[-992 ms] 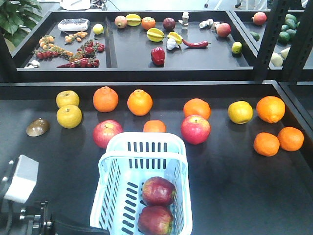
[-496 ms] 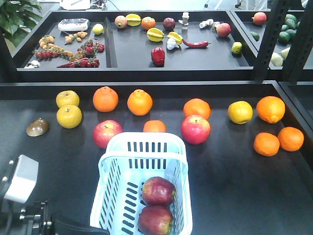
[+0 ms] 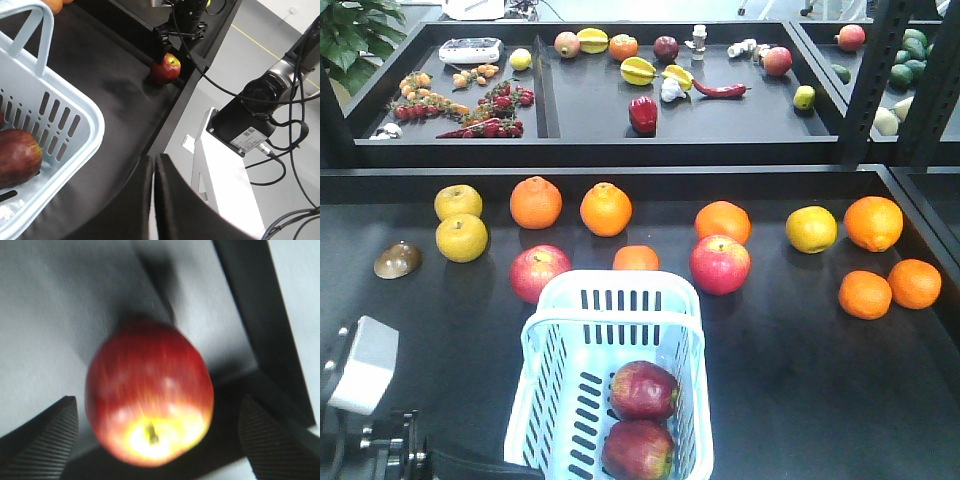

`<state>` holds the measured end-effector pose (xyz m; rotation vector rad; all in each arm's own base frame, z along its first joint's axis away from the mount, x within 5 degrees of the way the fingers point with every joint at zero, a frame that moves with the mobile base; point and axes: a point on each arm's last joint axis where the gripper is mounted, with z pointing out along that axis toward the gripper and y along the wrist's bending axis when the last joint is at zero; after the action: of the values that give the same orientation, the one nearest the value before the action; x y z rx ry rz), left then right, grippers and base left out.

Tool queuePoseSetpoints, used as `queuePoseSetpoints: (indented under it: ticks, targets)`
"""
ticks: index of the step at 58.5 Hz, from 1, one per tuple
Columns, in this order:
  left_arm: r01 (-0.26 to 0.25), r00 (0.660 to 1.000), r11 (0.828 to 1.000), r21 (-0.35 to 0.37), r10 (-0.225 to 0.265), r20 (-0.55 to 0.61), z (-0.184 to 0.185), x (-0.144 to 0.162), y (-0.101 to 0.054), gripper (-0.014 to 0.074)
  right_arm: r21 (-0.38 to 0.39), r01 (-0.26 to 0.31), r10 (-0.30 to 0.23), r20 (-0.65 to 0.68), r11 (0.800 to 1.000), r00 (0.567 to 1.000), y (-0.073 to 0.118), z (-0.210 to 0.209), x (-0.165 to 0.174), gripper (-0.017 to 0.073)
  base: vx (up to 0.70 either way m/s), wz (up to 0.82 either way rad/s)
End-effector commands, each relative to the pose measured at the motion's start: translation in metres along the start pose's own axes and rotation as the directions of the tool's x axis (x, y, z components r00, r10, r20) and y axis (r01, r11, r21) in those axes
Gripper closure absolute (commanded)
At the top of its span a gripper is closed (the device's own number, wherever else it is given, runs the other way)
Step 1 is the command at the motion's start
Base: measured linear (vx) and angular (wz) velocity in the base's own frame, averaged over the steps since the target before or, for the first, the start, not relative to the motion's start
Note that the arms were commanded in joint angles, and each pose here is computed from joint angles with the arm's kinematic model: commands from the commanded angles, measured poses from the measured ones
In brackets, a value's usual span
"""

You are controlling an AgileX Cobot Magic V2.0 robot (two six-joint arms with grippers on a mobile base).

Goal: Pick three apples into basket with both arms
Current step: 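Lower the right gripper onto a third red apple and close on it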

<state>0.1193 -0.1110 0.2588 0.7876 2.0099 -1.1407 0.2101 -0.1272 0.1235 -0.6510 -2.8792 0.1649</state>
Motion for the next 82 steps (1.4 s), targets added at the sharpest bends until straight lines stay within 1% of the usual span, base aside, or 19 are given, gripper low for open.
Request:
queuePoseSetpoints:
  ticks: [1,22,36,50,58,63,66,72,76,80,82]
  targets:
    - [-0.042,0.999,0.999,-0.003,0.042,0.012,-0.003,-0.008,-0.004,0.0599,0.012,-0.004,0.003,0.069,1.000,0.998,-0.004,-0.011,-0.005,-0.0051,0.00,0.00]
    - [-0.042,0.999,0.999,-0.016,0.042,0.015,-0.003,-0.008,-0.003,0.0599,0.010,-0.002,0.001,0.102,1.000,0.995,-0.004,-0.011,-0.008,-0.0042,0.00,0.00]
    - [-0.042,0.999,0.999,-0.019,0.042,0.016,-0.003,-0.008,-0.002,0.0599,0.009,0.010,-0.010,0.046,1.000,0.999,-0.002,0.005,-0.012,-0.0036,0.00,0.00]
    - [-0.041,0.999,0.999,-0.023,0.042,0.017,-0.003,-0.008,-0.002,0.0599,0.009,0.018,-0.018,0.039,1.000,0.999,-0.001,0.007,-0.013,-0.0035,0.00,0.00]
    - [-0.041,0.999,0.999,-0.023,0.042,0.017,-0.003,-0.008,-0.002,0.0599,0.004,0.014,-0.014,0.021,1.000,1.000,0.000,0.010,-0.012,-0.0003,0.00,0.00]
    - [-0.041,0.999,0.999,-0.023,0.042,0.017,-0.003,-0.008,-0.002,0.0599,0.002,0.019,-0.019,-0.005,1.000,1.000,0.000,0.014,-0.012,0.0053,0.00,0.00]
    - [-0.041,0.999,0.999,-0.023,0.041,0.018,-0.003,-0.008,-0.002,0.0599,0.000,0.018,-0.018,-0.021,1.000,1.000,0.001,0.016,-0.011,0.0106,0.00,0.00]
    - [-0.041,0.999,0.999,-0.023,0.041,0.018,-0.003,-0.008,-0.002,0.0599,-0.011,0.016,-0.016,-0.027,1.000,1.000,0.002,0.015,-0.010,0.0244,0.00,0.00]
    - [-0.041,0.999,0.999,-0.023,0.041,0.018,-0.003,-0.008,-0.002,0.0599,-0.028,0.031,-0.032,-0.020,0.999,0.999,0.003,0.011,-0.009,0.0339,0.00,0.00]
    - [-0.040,0.999,0.999,-0.022,0.041,0.019,-0.003,-0.008,-0.002,0.0599,-0.049,0.032,-0.032,0.006,0.998,0.999,0.004,0.004,-0.008,0.0438,0.00,0.00]
    - [-0.040,0.999,0.999,-0.022,0.041,0.019,-0.003,-0.008,-0.002,0.0599,-0.064,0.029,-0.028,0.022,0.998,0.999,0.004,-0.001,-0.007,0.0474,0.00,0.00]
